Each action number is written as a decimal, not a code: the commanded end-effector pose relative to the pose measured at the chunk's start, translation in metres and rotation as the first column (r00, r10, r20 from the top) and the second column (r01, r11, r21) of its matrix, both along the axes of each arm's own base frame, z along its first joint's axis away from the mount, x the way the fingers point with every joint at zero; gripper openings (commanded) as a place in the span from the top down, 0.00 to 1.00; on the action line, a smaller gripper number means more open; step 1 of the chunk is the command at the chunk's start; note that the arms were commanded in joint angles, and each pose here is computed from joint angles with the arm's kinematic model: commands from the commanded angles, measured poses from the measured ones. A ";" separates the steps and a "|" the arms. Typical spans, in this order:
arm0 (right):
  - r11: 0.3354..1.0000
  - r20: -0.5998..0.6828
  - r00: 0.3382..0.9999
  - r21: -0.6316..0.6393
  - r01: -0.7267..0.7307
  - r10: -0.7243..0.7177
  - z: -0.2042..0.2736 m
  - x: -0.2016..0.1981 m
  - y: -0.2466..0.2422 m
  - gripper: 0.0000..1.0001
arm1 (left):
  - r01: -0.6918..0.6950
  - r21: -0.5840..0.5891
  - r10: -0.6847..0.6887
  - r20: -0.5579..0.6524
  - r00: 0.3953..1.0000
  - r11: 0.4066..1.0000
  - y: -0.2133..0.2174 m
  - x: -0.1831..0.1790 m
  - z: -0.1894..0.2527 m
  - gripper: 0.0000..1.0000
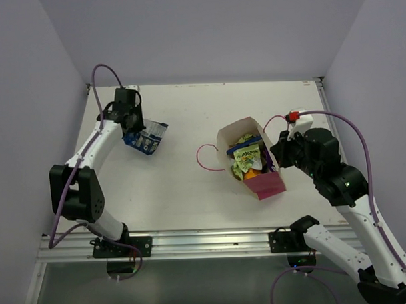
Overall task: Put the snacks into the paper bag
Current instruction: Pick up the snack from the center of the board, then place the snack in the paper bag.
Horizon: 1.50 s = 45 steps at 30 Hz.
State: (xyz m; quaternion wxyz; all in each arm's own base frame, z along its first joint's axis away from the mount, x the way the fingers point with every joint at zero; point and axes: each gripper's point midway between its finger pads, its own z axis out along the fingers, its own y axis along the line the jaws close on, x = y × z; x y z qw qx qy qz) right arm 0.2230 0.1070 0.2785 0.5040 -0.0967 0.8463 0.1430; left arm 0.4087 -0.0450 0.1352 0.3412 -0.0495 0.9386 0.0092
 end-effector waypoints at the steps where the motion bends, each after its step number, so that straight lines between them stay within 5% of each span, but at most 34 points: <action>1: 1.000 0.018 1.000 0.002 -0.008 0.008 0.006 0.002 0.001 0.93 | 0.058 -0.077 -0.041 0.202 0.979 0.995 -0.012 0.018 0.069 1.00; 15: 1.000 0.021 1.000 0.000 -0.008 0.008 0.008 0.002 0.001 0.93 | 0.198 -0.202 -0.076 0.491 0.868 0.959 -0.042 0.001 0.199 1.00; 26: 1.000 0.022 1.000 0.002 -0.010 0.010 0.009 0.002 0.002 0.93 | 0.334 -0.208 -0.107 0.683 0.722 0.919 -0.084 -0.035 0.293 1.00; 45: 1.000 0.015 1.000 0.005 -0.006 0.006 0.008 0.001 0.001 0.93 | 0.595 -0.147 -0.296 0.758 0.581 0.790 -0.217 -0.091 0.325 1.00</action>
